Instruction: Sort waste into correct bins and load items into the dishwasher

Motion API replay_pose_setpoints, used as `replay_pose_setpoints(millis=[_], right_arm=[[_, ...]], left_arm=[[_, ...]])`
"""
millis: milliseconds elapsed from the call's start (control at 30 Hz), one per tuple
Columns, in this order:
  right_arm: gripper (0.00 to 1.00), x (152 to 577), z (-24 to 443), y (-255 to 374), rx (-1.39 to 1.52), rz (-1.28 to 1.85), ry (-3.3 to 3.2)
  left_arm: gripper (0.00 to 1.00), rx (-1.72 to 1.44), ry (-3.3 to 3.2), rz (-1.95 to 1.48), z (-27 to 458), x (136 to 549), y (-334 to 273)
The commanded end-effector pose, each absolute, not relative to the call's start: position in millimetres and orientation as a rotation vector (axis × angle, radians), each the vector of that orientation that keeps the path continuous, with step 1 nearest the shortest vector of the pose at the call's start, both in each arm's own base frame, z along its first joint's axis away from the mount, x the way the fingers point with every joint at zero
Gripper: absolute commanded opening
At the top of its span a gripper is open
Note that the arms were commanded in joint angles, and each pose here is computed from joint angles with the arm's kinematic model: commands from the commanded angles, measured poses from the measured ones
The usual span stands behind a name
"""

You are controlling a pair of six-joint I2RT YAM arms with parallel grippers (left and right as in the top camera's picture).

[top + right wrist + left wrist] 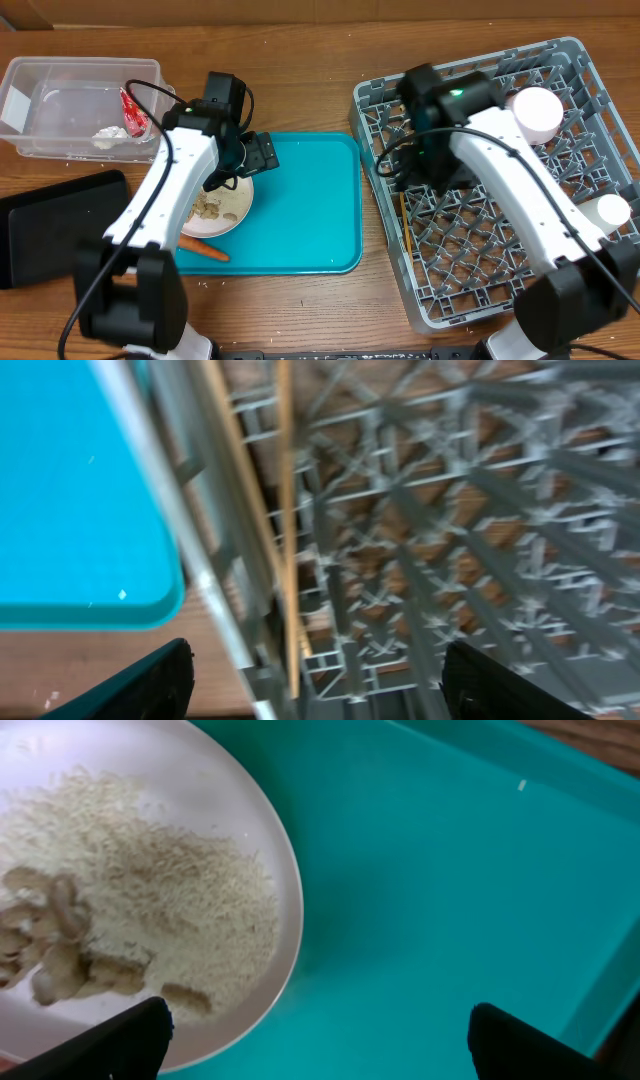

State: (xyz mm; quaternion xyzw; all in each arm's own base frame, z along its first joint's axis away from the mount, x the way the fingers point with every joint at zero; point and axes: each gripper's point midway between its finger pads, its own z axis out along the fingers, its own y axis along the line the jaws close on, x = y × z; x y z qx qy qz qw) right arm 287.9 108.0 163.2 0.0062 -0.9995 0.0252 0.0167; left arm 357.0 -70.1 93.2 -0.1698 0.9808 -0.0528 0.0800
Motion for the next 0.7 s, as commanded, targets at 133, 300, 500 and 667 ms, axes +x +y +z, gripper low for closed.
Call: replay_pose_setpoints(millis=[133, 300, 500, 667], right_arm=[[0.82, 302.9, 184.7, 16.8, -0.427, 0.168, -3.156], [0.82, 301.4, 184.0, -20.5, -0.602, 0.106, -3.109], [0.82, 302.5, 183.7, -29.8, -0.649, 0.032, -3.101], [0.82, 304.5, 183.7, -29.9, -0.651, 0.031, -3.109]], left_arm=[[0.96, -0.536, 2.986, -0.187, 57.1, 365.8, -80.0], [0.95, -0.522, 2.98, -0.192, 47.9, 372.8, -84.3], [0.91, -0.475, 2.917, -0.228, 48.9, 389.1, -96.8], [0.9, -0.549, 2.908, -0.225, 44.3, 390.8, -97.5]])
